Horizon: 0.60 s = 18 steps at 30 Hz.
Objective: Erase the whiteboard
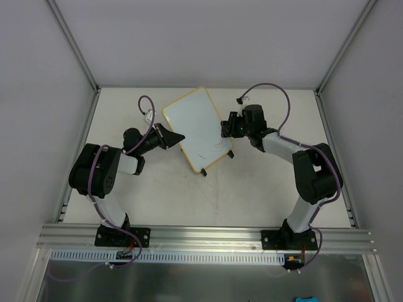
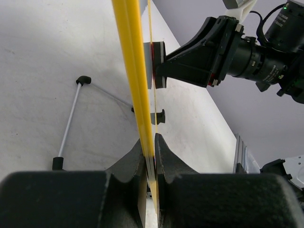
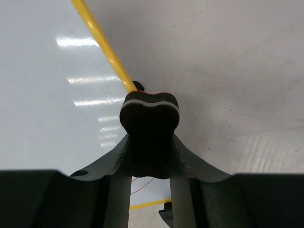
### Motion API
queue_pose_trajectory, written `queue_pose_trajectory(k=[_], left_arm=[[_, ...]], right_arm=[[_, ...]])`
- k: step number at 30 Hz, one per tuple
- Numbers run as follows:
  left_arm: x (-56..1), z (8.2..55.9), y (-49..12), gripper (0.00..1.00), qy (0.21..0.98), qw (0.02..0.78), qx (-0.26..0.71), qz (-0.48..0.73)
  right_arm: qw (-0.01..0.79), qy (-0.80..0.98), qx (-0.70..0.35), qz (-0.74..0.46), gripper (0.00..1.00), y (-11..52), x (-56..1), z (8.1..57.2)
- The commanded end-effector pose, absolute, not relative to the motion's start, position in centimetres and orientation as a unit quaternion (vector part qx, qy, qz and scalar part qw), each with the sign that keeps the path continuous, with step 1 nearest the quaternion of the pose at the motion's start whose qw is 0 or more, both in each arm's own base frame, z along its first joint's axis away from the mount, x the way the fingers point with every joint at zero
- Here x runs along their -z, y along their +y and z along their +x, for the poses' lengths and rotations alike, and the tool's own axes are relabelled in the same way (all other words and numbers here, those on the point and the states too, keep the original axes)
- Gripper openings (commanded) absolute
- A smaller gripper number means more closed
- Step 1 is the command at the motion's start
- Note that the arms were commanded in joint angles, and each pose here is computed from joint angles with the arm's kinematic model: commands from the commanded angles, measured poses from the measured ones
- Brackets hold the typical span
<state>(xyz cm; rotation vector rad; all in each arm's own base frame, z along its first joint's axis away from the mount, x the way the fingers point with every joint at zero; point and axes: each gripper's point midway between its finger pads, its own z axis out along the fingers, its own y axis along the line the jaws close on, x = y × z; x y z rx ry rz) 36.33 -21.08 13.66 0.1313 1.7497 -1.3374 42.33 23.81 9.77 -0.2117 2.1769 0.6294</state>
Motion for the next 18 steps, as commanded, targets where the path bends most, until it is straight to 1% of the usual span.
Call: queue_pose_trajectory(k=[1,5,6,10,14,18], left_arm=[[-18.9,34.6,-22.3,0.00,0.611,0.545,0.537,0.204],[-18.9,34.6,-22.3,0.00,0.611,0.546,0.536,0.204],[-18.9,34.7,-22.2,0.00,0.611,0.546,0.536,0.203],[-18.8,34.6,-22.3,0.00,0.612,0.544,0.537,0.203],[-18.6,34.6,-22.3,0.00,0.613,0.544,0.536,0.203],[-18.6,34.7,-22.2,0.00,0.614,0.544,0.535,0.201]], right_arm=[[0.410,0.891,-0.186,-0.061,0.00,20.4,-6.8,43.7],[0.410,0.889,-0.191,-0.073,0.00,21.4,-7.0,42.9],[0.417,0.888,-0.173,-0.084,0.00,21.2,-7.0,42.8],[0.426,0.884,-0.159,-0.105,0.00,22.0,-7.1,41.3],[0.439,0.884,-0.128,-0.099,0.00,20.6,-6.4,40.5],[0.428,0.893,-0.100,-0.099,0.00,19.3,-4.4,39.5]])
